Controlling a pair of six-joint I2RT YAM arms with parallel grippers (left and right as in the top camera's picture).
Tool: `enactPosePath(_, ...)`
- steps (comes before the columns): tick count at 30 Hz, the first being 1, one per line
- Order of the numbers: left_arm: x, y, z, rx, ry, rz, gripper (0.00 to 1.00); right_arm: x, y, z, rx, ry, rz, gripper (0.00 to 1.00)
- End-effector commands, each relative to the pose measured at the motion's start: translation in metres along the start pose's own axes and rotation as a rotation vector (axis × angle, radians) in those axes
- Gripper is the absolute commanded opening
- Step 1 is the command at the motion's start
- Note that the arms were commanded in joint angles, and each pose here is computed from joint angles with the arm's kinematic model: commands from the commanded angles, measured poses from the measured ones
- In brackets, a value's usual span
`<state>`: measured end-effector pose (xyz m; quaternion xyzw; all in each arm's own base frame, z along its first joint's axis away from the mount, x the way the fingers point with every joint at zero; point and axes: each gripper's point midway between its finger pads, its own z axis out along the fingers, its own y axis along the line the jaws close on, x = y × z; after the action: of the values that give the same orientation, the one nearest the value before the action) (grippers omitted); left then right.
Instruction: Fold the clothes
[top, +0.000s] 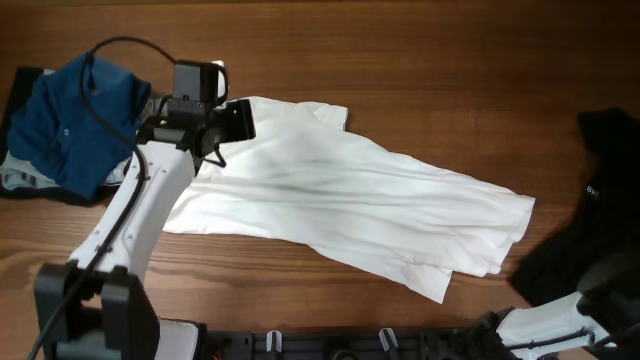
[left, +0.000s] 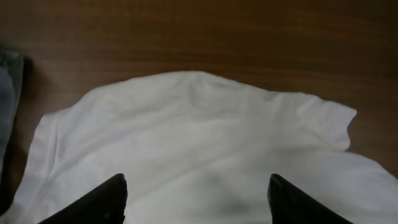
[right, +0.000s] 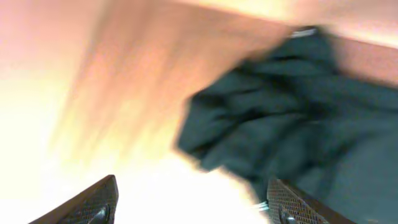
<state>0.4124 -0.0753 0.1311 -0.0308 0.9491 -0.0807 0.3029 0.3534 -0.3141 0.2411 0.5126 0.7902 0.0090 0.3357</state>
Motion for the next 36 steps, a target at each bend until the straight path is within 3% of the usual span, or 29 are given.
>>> enactPosePath(1,0.000,-0.022,0.029,0.125,0.017,0.113,0.75,0.046,0.067,0.005,-0.254,0.158,-0.176,0.77)
enactPosePath(7,0.006,-0.033,0.080,0.155,0.009,0.162,0.78,0.106,0.124,-0.007,-0.410,0.293,-0.378,0.77)
enactPosePath(16,0.010,-0.019,0.128,0.076,-0.023,0.187,0.81,0.180,0.147,-0.024,-0.436,0.481,-0.554,0.78)
enactPosePath(19,0.022,-0.013,0.144,0.058,0.004,0.203,0.78,0.193,0.149,-0.026,-0.418,0.509,-0.583,0.79)
enactPosePath(23,0.035,-0.003,0.159,0.023,0.033,0.201,0.61,0.193,0.143,-0.019,-0.324,0.473,-0.632,0.83)
enactPosePath(25,0.036,0.010,0.166,-0.032,0.031,0.190,0.27,0.193,0.139,-0.018,-0.298,0.471,-0.638,0.86)
enactPosePath(27,0.027,0.034,0.164,-0.142,-0.003,0.113,0.04,0.194,0.137,-0.016,-0.295,0.478,-0.637,0.86)
enactPosePath(31,-0.011,0.109,0.141,-0.424,-0.163,-0.160,0.04,0.209,0.127,-0.007,-0.274,0.522,-0.630,0.90)
enactPosePath(36,-0.065,0.146,0.117,-0.349,-0.235,-0.270,0.04,0.243,0.099,0.021,-0.231,0.608,-0.614,0.90)
